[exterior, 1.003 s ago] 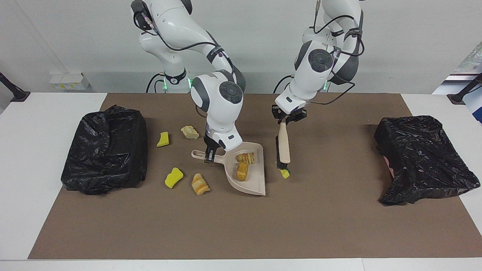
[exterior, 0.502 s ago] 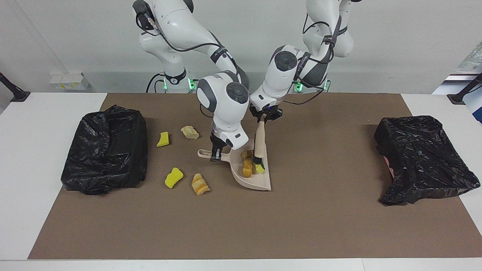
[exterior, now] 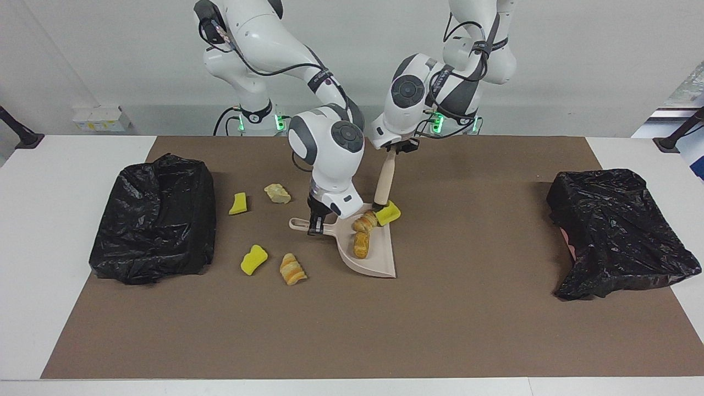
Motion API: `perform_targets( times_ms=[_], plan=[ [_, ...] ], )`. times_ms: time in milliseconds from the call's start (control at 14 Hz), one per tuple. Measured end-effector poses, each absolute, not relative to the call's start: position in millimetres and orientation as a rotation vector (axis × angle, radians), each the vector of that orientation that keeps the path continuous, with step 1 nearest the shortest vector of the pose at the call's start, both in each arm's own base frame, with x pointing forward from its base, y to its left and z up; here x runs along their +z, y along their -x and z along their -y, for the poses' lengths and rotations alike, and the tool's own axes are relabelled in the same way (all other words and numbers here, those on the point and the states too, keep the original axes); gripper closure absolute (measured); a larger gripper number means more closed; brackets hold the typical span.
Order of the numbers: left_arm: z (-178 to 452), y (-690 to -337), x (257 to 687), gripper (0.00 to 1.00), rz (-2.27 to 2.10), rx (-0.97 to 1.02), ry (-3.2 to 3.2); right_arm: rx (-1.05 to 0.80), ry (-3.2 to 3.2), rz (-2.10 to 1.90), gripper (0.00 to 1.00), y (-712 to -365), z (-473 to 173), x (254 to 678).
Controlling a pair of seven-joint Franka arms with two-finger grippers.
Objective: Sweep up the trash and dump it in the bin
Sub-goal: 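Sweep the yellow sponge pieces into the dustpan with the left gripper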
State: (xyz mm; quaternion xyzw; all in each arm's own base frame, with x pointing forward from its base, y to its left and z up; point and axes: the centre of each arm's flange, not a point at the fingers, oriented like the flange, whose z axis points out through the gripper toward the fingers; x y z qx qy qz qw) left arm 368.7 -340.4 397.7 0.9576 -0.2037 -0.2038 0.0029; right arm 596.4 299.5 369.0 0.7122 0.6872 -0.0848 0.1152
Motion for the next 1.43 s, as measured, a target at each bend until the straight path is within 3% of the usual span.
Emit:
perform_targets(
  times_ms=[502, 717, 1003, 1218, 1433],
  plan=[
    [319.4, -366.2, 401.2, 0.74, 0.673, -0.630, -2.997, -0.252, -2.087, -2.013, 0.68, -595.1, -301.3, 369.1],
    [291.3, -385.6, 434.7, 0.74, 0.632, -0.549, -2.983, -0.257, -2.092, -2.008, 0.68, -594.6, -301.1, 369.2],
    [272.7, -383.2, 468.5, 0.74, 0.538, -0.482, -2.993, -0.276, -2.087, -2.014, 0.68, -593.4, -300.0, 368.9],
    [278.1, -383.1, 462.4, 0.74, 0.226, -0.435, -3.060, -0.286, -2.040, -2.068, 0.68, -592.9, -300.4, 368.4],
    [277.1, -382.8, 421.1, 0.74, -0.096, -0.377, -3.086, -0.286, -1.998, -2.114, 0.68, -591.0, -301.4, 366.1]
  ],
)
